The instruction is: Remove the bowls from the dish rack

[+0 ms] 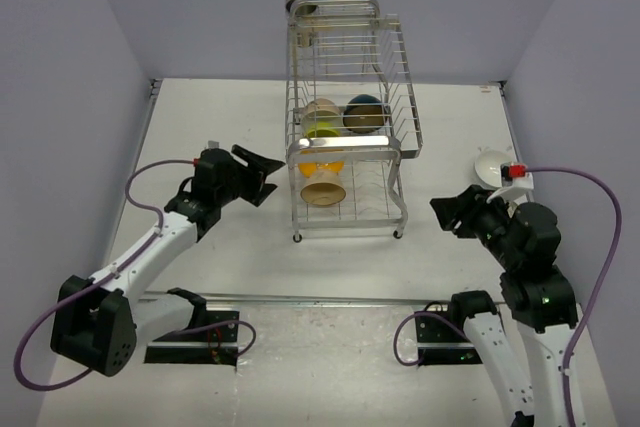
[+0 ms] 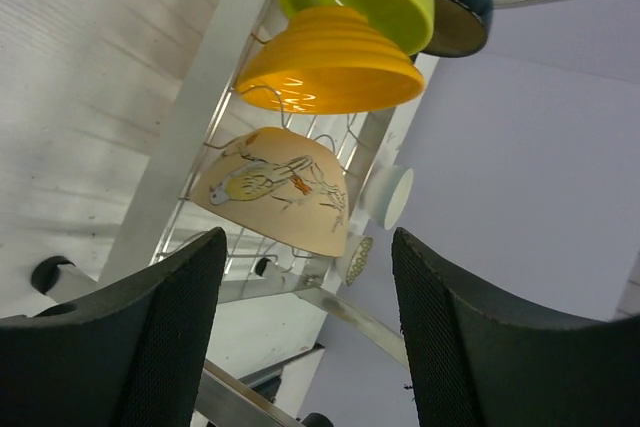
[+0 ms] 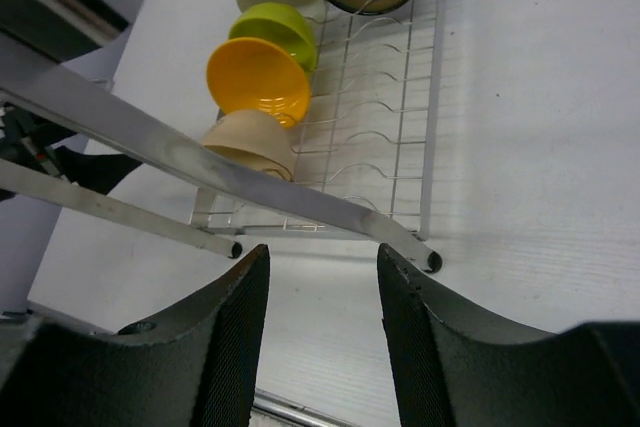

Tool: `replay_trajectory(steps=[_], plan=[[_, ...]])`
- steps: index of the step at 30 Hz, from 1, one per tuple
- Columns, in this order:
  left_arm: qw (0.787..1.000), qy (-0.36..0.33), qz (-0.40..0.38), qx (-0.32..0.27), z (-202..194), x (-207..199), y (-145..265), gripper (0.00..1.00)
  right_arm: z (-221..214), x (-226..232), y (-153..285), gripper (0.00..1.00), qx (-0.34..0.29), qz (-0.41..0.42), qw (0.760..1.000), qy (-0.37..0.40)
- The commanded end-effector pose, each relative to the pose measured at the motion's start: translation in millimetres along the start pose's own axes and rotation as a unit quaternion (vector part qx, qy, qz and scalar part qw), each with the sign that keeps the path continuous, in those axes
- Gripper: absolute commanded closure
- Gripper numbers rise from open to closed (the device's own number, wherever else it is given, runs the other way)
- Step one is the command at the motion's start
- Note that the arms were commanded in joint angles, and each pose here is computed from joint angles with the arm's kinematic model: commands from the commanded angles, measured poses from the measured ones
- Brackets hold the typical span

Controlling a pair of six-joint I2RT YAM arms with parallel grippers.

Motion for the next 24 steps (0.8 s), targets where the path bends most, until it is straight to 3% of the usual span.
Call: replay_trajectory(steps=[1, 8, 10, 13, 16, 19, 20, 24], plan=[[0.999, -0.043, -0.009, 0.009, 6, -1, -5, 0.32, 9, 22, 25, 0.52, 0.009, 0.068, 0.997, 0.036], [0.996, -0.084, -0.023, 0.034, 19, -1, -13, 0.31, 1, 47, 41, 0.51, 0.112, 0.217, 0.968, 0.053], [0.995, -0.091, -0.022, 0.033, 24, 3, -14, 0.31, -8, 49, 38, 0.51, 0.167, 0.273, 0.946, 0.049], [0.994, -0.094, -0.032, 0.036, 29, 7, -12, 0.31, -14, 52, 33, 0.48, 0.197, 0.341, 0.917, 0.057], [0.993, -0.105, -0.035, 0.037, 33, 9, -12, 0.31, -19, 51, 22, 0.47, 0.224, 0.356, 0.906, 0.045], [0.992, -0.117, -0.032, 0.042, 36, 10, -13, 0.31, -10, 52, 10, 0.47, 0.200, 0.306, 0.930, 0.028], [0.992, -0.118, -0.032, 0.044, 37, 9, -13, 0.31, -6, 46, -1, 0.47, 0.165, 0.238, 0.957, 0.014], [0.991, -0.123, -0.041, 0.033, 42, 8, -9, 0.30, 3, 33, -20, 0.47, 0.068, 0.120, 0.989, -0.060]])
Point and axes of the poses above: each gripper's point midway between its finger pads, its own y axis back along the fingers, its own x axis along the line the jaws close on, z = x × y, the point moved 10 cm from there along y, back along the fingers, and after that the axes turned 13 degrees about -y, right-handed, at the moved point
